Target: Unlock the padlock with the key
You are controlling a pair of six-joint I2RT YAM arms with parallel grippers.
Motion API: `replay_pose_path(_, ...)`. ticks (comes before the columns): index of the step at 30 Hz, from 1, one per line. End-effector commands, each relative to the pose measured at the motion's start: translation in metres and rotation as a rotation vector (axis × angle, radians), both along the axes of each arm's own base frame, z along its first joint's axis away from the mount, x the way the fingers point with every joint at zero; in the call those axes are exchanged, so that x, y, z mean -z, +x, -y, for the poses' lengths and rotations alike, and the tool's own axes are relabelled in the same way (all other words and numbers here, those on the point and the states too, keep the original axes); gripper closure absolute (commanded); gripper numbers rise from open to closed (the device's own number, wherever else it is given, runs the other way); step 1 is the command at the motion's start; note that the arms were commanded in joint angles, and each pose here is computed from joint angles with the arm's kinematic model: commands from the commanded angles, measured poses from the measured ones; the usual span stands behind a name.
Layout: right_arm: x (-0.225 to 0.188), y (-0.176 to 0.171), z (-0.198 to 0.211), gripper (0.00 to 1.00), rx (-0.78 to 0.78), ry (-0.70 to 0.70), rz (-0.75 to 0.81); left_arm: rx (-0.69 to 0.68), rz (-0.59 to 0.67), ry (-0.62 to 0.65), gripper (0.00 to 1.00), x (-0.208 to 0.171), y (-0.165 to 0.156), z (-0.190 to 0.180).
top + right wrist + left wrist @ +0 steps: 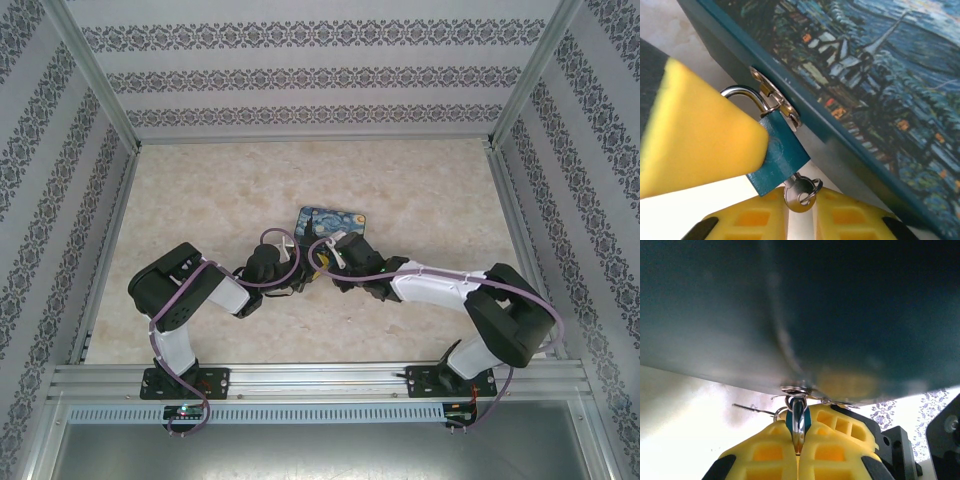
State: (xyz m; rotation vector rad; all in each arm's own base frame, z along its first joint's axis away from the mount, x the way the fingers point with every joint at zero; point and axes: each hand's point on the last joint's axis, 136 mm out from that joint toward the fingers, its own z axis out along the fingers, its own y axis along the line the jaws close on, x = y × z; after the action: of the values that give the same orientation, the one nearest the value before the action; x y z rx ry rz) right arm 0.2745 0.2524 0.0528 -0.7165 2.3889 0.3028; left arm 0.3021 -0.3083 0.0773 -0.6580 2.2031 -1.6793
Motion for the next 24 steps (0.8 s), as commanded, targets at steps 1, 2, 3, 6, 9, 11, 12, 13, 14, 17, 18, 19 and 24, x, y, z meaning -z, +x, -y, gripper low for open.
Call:
replay_pose_path(1, -0.015, 0.012, -0.012, 0.9, -0.003, 0.039, 0.034, 0.033, 0.04, -0.05, 1.0, -0.018, 0.001, 0.008)
replay_pose_path(2, -0.017, 0.013, -0.014, 0.94, -0.006, 0.06, 0.025, 0.034, 0.04, -0.051, 1.0, -0.018, 0.001, 0.008)
replay_pose_path(3, -0.02, 0.013, -0.017, 0.98, -0.01, 0.082, 0.02, 0.036, 0.036, -0.048, 1.0, -0.017, 0.001, 0.008)
replay_pose_path(6, -0.031, 0.01, -0.025, 1.0, -0.036, 0.193, -0.038, 0.036, 0.031, -0.045, 1.0, -0.014, 0.0, 0.007)
replay_pose_path(9, -0.041, 0.004, -0.032, 1.0, -0.069, 0.332, -0.128, 0.031, 0.025, -0.035, 1.0, -0.009, -0.001, 0.006)
replay_pose_path(11, -0.046, 0.002, -0.029, 1.0, -0.064, 0.396, -0.161, 0.027, 0.02, -0.032, 1.0, -0.006, -0.001, 0.005)
replay_pose_path(12, -0.048, 0.001, -0.028, 1.0, -0.063, 0.421, -0.175, 0.025, 0.018, -0.031, 1.0, -0.004, -0.001, 0.005)
replay_pose_path(13, -0.049, 0.0, -0.026, 0.87, -0.058, 0.44, -0.189, 0.02, 0.013, -0.031, 1.0, -0.003, -0.001, 0.004)
replay_pose_path(14, -0.048, -0.001, -0.021, 0.76, -0.044, 0.444, -0.195, 0.02, 0.013, -0.031, 1.0, -0.002, -0.001, 0.004)
replay_pose_path(17, -0.045, -0.005, -0.01, 0.64, -0.008, 0.453, -0.203, 0.016, 0.01, -0.024, 1.0, 0.001, 0.0, 0.003)
replay_pose_path(18, -0.044, -0.006, -0.007, 0.6, 0.006, 0.46, -0.208, 0.017, 0.011, -0.02, 1.0, 0.002, 0.0, 0.003)
replay_pose_path(19, -0.044, -0.008, -0.005, 0.58, 0.015, 0.469, -0.207, 0.018, 0.012, -0.017, 1.0, 0.003, -0.001, 0.003)
replay_pose_path(24, -0.042, -0.012, 0.005, 0.52, 0.063, 0.458, -0.183, 0.019, 0.009, -0.018, 1.0, 0.004, -0.001, 0.003)
